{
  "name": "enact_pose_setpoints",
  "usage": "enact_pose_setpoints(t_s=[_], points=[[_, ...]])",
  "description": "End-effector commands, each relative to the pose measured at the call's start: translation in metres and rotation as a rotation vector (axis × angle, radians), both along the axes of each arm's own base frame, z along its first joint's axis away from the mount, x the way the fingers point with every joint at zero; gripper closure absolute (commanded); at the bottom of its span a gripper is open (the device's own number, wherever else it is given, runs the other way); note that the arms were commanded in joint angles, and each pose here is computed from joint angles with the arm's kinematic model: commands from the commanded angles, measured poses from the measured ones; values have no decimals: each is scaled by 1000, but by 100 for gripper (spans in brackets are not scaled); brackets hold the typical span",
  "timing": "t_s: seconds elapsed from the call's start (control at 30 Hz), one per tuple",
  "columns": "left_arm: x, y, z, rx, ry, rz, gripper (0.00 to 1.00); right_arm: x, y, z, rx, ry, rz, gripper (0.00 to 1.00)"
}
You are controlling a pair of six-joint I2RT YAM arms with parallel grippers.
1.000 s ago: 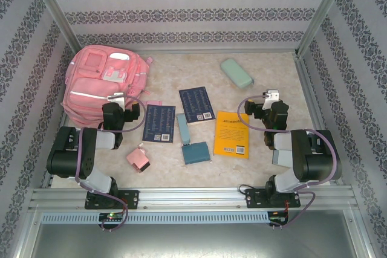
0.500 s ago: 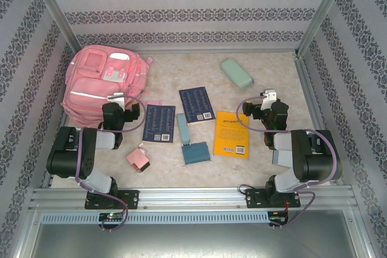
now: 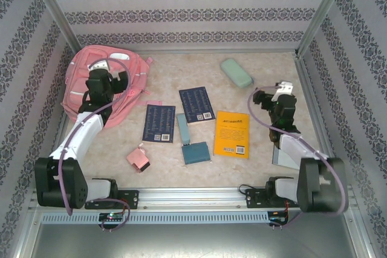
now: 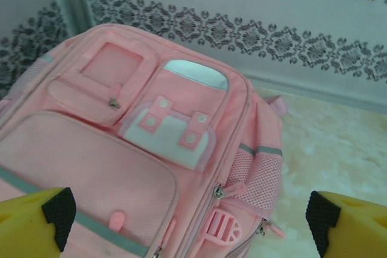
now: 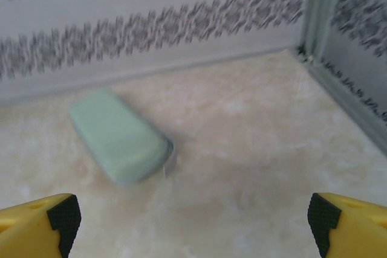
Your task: Pack books, pencil case, and school supplies into a backpack
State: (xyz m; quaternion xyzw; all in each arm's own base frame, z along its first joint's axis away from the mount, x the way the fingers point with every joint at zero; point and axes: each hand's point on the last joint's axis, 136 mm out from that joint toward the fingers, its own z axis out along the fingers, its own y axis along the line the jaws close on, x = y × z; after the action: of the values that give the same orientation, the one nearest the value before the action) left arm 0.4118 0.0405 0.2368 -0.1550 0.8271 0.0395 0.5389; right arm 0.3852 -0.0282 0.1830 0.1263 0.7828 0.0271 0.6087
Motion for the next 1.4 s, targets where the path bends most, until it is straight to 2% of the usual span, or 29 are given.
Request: enact_pose_setpoints(t_s=[0.0,0.07,0.17,0.27,0.5,0.67,0.87,1.0,1.2,1.37], points=[[-29,9,-34,-60,201,78,0,-11,-17,16,245,33,-152,2],[-28,5,-34,-63,226,52,0,-8,0,30,296,35,-58,2],[-23,2,-46,-51,301,21,0,-8,17,41,364,41,3,2],[-15,-5,-63,-57,386,-29,4,-12,34,47,339,61,30,2],[14,-27,-101,-81,565,-180,33,-21,88,53,263,108,143,2],[27,-47,-128,-125,660,-274,47,-26,124,49,199,144,222,2],[26,-45,-161,-80,765,-255,47,-29,150,44,169,183,277,2],[36,-52,-161,-42,772,-264,47,-30,160,38,168,204,304,2],[76,-63,-129,-27,667,-246,47,-27,178,34,159,240,337,2],[115,-65,-137,-17,696,-233,47,-27,194,39,164,238,369,2]])
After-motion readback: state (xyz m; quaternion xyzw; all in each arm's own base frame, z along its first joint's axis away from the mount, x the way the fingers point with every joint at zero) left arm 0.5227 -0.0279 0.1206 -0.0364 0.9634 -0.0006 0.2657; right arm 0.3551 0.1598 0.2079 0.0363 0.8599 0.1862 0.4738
